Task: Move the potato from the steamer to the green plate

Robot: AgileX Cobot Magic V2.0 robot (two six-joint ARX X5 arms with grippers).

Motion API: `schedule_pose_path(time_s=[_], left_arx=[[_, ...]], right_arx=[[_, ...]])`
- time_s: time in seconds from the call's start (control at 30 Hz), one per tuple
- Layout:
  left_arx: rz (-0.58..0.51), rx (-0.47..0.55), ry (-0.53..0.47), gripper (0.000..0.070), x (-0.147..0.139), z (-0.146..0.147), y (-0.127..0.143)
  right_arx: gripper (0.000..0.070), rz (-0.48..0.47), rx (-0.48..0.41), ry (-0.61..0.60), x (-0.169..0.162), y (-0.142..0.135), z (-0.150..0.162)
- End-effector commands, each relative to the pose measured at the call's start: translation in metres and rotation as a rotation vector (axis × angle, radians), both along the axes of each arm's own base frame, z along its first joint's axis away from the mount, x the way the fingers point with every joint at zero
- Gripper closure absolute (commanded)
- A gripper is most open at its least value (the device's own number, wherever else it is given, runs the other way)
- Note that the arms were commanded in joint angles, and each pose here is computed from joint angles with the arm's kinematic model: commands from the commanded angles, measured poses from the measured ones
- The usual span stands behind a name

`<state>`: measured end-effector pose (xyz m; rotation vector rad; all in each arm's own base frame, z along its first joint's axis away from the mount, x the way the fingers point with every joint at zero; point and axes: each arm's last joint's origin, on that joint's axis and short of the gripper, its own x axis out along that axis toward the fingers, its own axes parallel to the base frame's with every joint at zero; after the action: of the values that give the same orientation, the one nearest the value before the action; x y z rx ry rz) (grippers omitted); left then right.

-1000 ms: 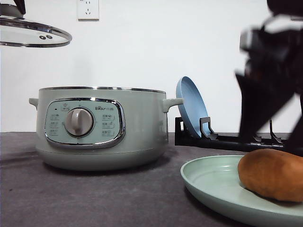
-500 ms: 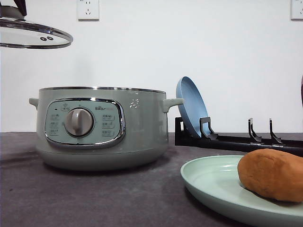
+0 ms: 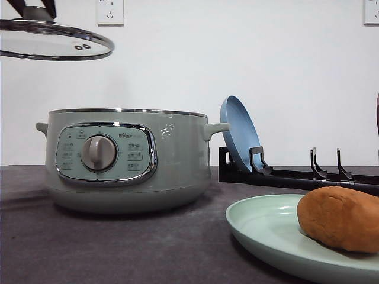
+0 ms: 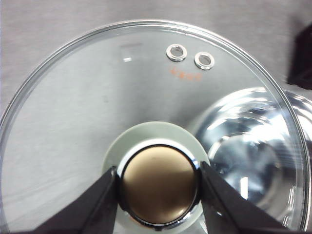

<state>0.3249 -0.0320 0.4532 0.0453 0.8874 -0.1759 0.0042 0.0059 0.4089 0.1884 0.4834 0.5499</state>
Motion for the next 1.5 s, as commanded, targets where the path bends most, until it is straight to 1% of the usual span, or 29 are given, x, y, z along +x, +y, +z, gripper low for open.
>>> schedule_pose_path(time_s=[0.0, 0.4, 0.6, 0.7, 0.93, 1.2, 1.47], left_arx=[[-0.020, -0.017, -0.061, 0.0700, -0.002, 0.010, -0.007], [-0.194, -0.019, -0.056, 0.0700, -0.013, 0.010, -0.062], [-0.264, -0.020, -0.057, 0.0700, -0.020, 0.010, -0.083], [-0.287, -0.020, -0.057, 0.0700, -0.023, 0.010, -0.090], [-0.335, -0.017, -0.036, 0.0700, -0.028, 0.005, -0.105], [-0.371, 0.004, 0.036, 0.0700, -0.023, -0.019, -0.120], [-0.371, 0.018, 0.087, 0.0700, -0.015, -0.042, -0.124]], right_arx=[[0.0139, -0.003, 0.028, -0.006, -0.002, -0.001, 0.004], [0.0139, -0.010, 0.050, 0.004, -0.002, -0.001, 0.004], [0.0139, -0.005, 0.059, -0.006, -0.001, -0.001, 0.005], [0.0139, 0.012, 0.072, -0.016, -0.001, 0.000, 0.007], [0.0139, 0.015, 0.073, -0.024, -0.001, 0.000, 0.007], [0.0139, 0.013, 0.072, -0.025, -0.001, 0.000, 0.007], [0.0139, 0.013, 0.073, -0.024, -0.001, 0.000, 0.007]])
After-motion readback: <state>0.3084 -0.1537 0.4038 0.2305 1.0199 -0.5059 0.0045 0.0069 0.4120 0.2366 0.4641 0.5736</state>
